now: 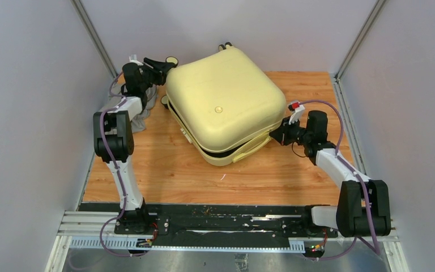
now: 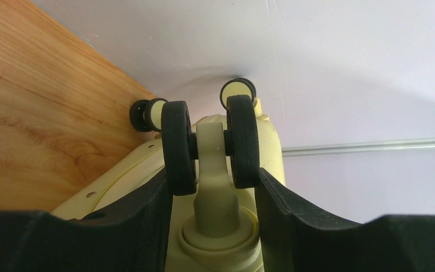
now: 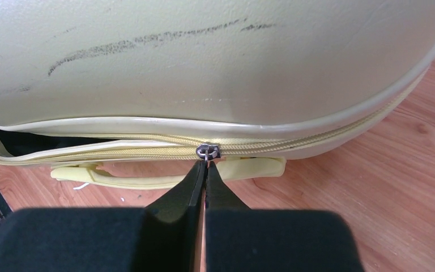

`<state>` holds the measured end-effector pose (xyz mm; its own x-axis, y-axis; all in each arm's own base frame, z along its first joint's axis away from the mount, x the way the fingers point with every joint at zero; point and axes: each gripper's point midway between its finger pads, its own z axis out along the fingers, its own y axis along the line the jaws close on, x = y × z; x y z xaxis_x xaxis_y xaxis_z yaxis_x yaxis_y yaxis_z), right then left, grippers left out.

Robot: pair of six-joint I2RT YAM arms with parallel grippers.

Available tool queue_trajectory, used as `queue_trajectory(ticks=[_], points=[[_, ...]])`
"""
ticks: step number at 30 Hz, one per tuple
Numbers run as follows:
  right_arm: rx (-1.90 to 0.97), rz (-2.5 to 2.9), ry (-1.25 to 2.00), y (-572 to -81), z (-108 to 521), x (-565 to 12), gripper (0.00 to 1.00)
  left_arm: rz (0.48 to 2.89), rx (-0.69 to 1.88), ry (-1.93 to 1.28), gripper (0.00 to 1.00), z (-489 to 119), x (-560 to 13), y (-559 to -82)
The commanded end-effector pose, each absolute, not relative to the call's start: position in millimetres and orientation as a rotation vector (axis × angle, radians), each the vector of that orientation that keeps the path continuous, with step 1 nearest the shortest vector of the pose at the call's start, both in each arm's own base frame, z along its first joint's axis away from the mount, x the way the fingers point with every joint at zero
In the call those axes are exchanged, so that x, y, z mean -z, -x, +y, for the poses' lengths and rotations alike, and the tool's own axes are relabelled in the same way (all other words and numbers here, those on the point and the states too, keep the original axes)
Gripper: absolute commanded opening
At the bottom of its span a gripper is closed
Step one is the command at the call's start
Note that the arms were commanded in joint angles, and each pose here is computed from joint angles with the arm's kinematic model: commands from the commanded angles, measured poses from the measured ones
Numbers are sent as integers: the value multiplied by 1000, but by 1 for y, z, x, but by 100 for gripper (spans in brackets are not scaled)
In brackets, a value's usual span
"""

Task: Pack the luggage
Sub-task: Zip the luggage at the center of the board.

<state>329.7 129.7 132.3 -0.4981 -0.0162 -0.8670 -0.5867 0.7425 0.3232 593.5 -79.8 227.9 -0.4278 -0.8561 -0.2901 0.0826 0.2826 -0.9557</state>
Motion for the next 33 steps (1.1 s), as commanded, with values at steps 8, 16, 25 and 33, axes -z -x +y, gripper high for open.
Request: queue_trajectory(ticks=[8, 16, 25, 33], points=[[-708, 1922, 448, -330, 130, -147, 0, 1423, 1348, 506, 0, -90, -357, -574], [-733, 1890, 488, -322, 146, -156, 0, 1435, 1336, 525, 0, -90, -349, -572], [-910, 1837, 813, -252, 236, -174, 0, 1446, 1332, 510, 0, -103, -349, -568], [-902, 1857, 889, -229, 282, -174, 0, 1455, 1319, 505, 0, -107, -345, -563]])
